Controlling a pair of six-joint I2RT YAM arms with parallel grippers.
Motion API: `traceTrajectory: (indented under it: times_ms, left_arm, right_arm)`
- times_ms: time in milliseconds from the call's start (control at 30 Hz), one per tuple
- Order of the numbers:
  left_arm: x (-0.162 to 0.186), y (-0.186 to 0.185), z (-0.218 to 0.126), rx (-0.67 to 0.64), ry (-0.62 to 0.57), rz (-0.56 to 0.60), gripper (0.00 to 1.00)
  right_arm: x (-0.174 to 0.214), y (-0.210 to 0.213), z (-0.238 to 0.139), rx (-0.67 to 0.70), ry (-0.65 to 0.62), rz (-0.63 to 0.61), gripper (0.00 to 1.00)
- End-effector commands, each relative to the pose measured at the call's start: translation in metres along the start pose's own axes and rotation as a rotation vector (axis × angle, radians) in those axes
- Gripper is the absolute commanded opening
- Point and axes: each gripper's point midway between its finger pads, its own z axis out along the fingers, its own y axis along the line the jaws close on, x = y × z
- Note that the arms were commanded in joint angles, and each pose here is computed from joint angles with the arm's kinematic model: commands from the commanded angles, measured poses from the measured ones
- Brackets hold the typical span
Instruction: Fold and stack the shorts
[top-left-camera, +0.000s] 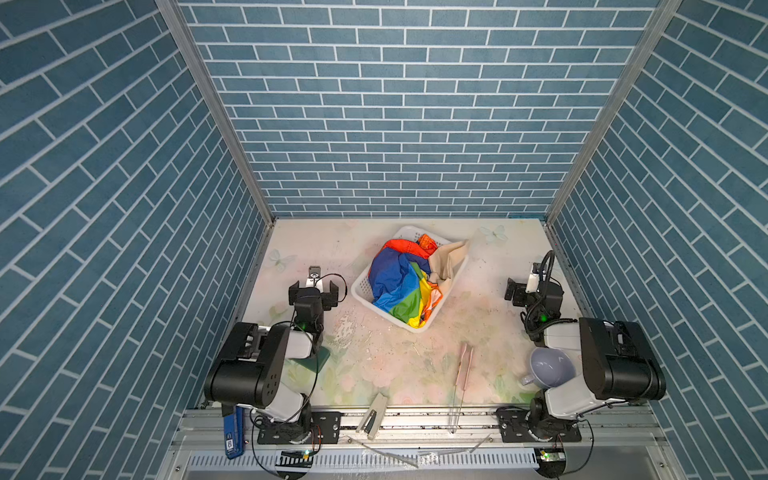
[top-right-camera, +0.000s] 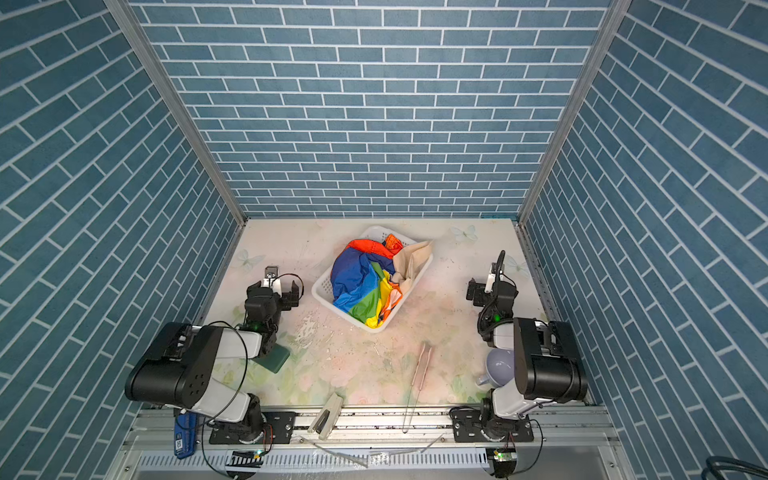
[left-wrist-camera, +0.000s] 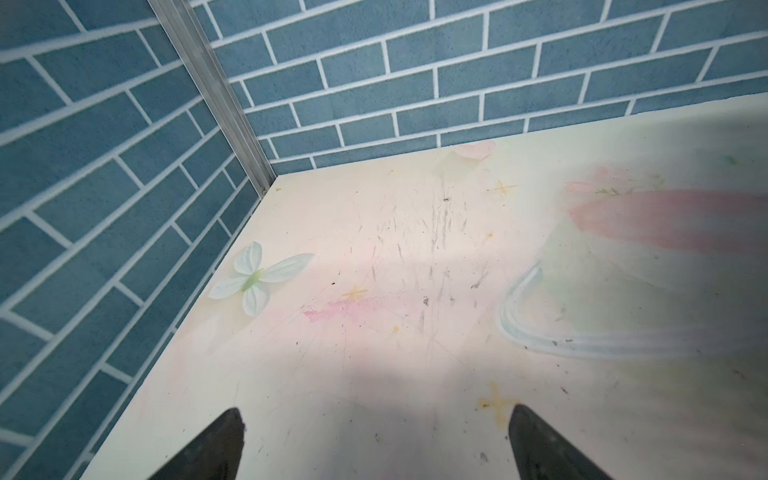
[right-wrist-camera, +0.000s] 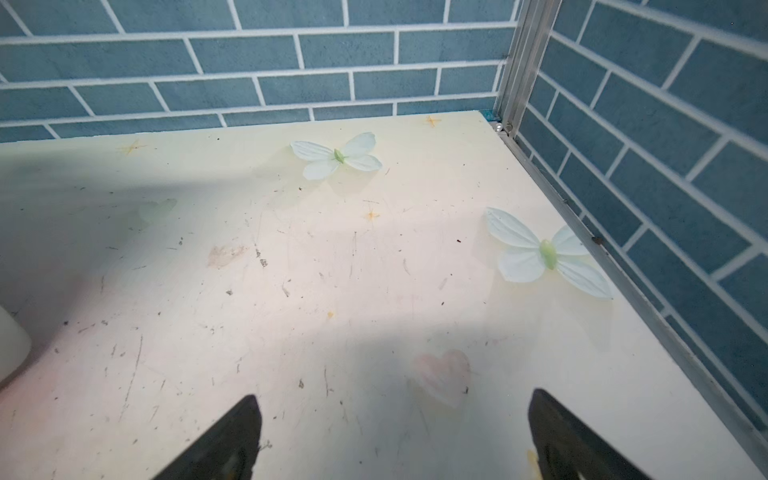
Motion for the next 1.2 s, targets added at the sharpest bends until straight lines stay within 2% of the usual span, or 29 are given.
traceTrajectory:
  times_ms: [0, 867, 1033, 1133, 1167]
  left_arm:
    - [-0.004, 0.003, 0.003, -0.014, -0.01, -0.004, 1.0]
    - [-0.002, 0.012, 0.008, -0.024, 0.022, -0.041, 1.0]
    - [-0.036, 0.039, -0.012, -0.202, 0.037, -0.046, 1.0]
    - [-0.063, 0.07, -0.03, -0.381, 0.056, -0.198, 1.0]
    - [-0.067, 0.078, -0.036, -0.427, 0.082, -0.259, 1.0]
  right_arm:
    - [-0.001, 0.0, 0.0, -0.009, -0.012, -0.003, 0.99]
    - [-0.001, -0.001, 0.0, -0.002, -0.008, -0.003, 0.99]
    - [-0.038, -0.013, -0.016, 0.131, 0.015, -0.024, 0.99]
    - [-0.055, -0.028, -0.031, 0.294, -0.021, 0.028, 0.99]
    - [-0.059, -0.028, -0.036, 0.309, -0.025, 0.056, 0.99]
